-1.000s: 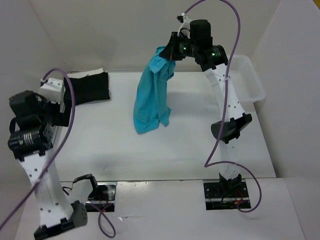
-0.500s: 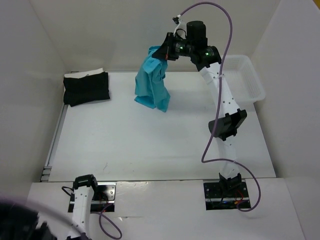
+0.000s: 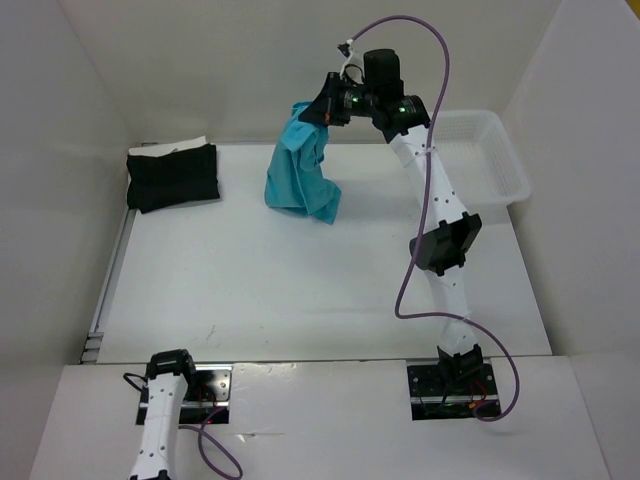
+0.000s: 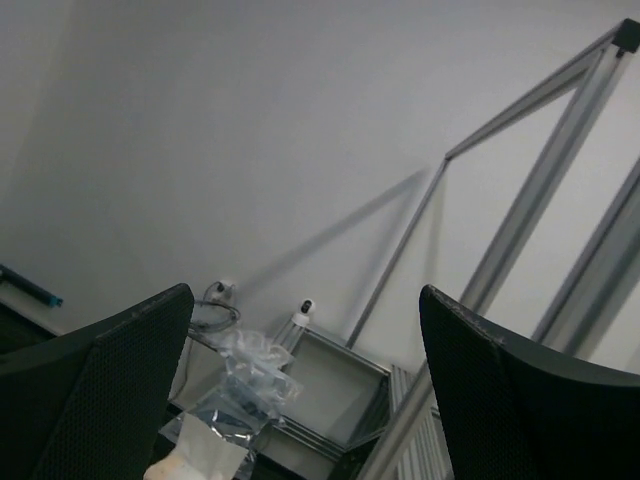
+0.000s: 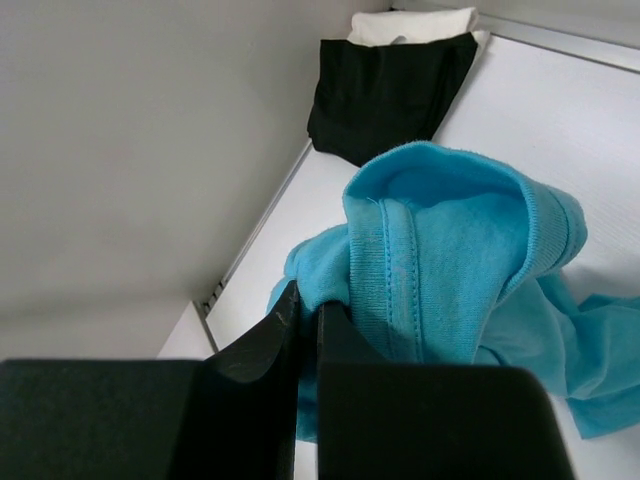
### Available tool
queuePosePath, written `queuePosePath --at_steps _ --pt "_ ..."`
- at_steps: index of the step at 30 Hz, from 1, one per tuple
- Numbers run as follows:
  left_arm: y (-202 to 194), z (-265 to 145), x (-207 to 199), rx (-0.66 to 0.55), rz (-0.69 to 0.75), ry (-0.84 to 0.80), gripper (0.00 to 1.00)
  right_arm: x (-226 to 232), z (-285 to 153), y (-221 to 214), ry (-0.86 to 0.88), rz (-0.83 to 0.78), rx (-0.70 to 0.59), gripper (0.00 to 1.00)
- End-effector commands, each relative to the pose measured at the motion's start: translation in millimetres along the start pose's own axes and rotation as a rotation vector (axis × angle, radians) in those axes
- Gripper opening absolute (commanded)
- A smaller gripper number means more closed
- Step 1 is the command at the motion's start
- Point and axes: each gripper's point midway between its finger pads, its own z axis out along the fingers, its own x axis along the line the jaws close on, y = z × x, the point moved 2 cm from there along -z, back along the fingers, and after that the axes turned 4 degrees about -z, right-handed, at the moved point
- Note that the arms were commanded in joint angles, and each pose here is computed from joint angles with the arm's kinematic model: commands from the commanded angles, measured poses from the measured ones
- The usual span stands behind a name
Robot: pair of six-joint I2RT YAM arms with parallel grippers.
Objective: Fold and stack the t-shirts
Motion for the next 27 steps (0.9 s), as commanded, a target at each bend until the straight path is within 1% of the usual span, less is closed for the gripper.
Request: queuePosePath --at_steps 1,4,5,6,7,9,10,11,12,13,14,15,16,17,18,20,21,22,23,24,25,26,27 --pt "15.0 13.0 -54.6 -0.062 0.172 -0.054 1.0 31.8 -20.1 34.4 0.065 -0.102 -0.114 0.0" --pt "9.7 9.9 -67.4 -0.056 0.154 -0.087 1.0 30.7 -20.1 32.8 0.061 -0.106 -0.107 0.0" --pt "2.4 5.8 -85.3 -0.042 0.173 -0.132 1.0 31.0 -21.4 36.0 0.051 -0.11 -0.121 0.0" --pt "-7.3 0.5 -106.3 -0.017 0.168 -0.191 1.0 29.4 -22.9 34.7 0.033 -0.099 -0.116 0.0" --pt "-26.8 -13.6 -147.4 0.008 0.212 -0.303 1.0 19.2 -24.8 37.8 -0.012 -0.099 -0.129 0.0" --pt "-48.9 -35.7 -188.2 0.053 0.233 -0.411 1.0 16.2 -29.5 36.3 -0.052 -0.09 -0.124 0.0" --pt "-70.9 -54.2 -221.0 0.11 0.301 -0.53 1.0 16.5 -35.8 40.1 -0.086 -0.102 -0.14 0.0" --pt "-80.1 -68.8 -248.5 0.16 0.188 -0.608 1.0 13.5 -38.5 38.3 -0.112 -0.11 -0.134 0.0" --pt "-92.1 -80.0 -276.6 0.204 0.187 -0.681 1.0 12.1 -45.3 32.6 -0.145 -0.101 -0.113 0.0" --pt "-104.1 -93.1 -293.0 0.245 0.201 -0.755 1.0 8.7 -49.2 29.2 -0.177 -0.101 -0.103 0.0" --pt "-107.8 -100.2 -307.6 0.258 0.183 -0.802 1.0 -0.3 -54.0 28.1 -0.243 -0.102 -0.107 0.0" --pt "-120.6 -117.1 -340.9 0.28 0.17 -0.899 1.0 -14.3 -53.7 15.3 -0.295 -0.094 -0.067 0.0" --pt "-126.5 -125.6 -356.6 0.293 0.162 -0.94 1.0 -10.1 -67.0 15.2 -0.33 -0.1 -0.07 0.0" --pt "-129.7 -140.5 -378.9 0.302 0.111 -1.031 1.0 -22.7 -69.9 8.9 -0.398 -0.084 -0.06 0.0" --pt "-141.4 -157.0 -405.3 0.336 0.122 -1.108 1.0 -18.5 -79.6 10.3 -0.416 -0.096 -0.067 0.0" --pt "-150.3 -182.7 -439.0 0.378 0.074 -1.227 1.0 -21.5 -82.9 3.8 -0.436 -0.087 -0.052 0.0" --pt "-153.2 -206.2 -467.0 0.411 0.011 -1.341 1.0 -19.0 -82.5 0.3 -0.439 -0.088 -0.045 0.0" --pt "-161.5 -223.9 -481.8 0.443 -0.005 -1.407 1.0 -18.2 -83.1 -0.4 -0.438 -0.077 -0.049 0.0" --pt "-178.2 -248.1 -505.4 0.495 -0.003 -1.482 1.0 -15.2 -77.5 -7.9 -0.421 -0.074 -0.025 0.0" --pt "-179.1 -271.1 -520.0 0.542 -0.079 -1.572 1.0 -20.0 -72.9 -11.1 -0.425 -0.059 -0.015 0.0" --pt "-185.7 -289.2 -530.5 0.585 -0.101 -1.634 1.0 -30.7 -71.3 -23.8 -0.461 -0.034 0.032 0.0" --pt "-224.7 -373.1 -568.4 0.798 -0.112 -1.922 1.0 -94.2 -59.1 -56.6 -0.698 0.034 0.141 0.47" --pt "-227.8 -376.6 -565.1 0.821 -0.098 -1.931 1.0 -98.8 -61.5 -55.3 -0.73 0.029 0.132 0.47"
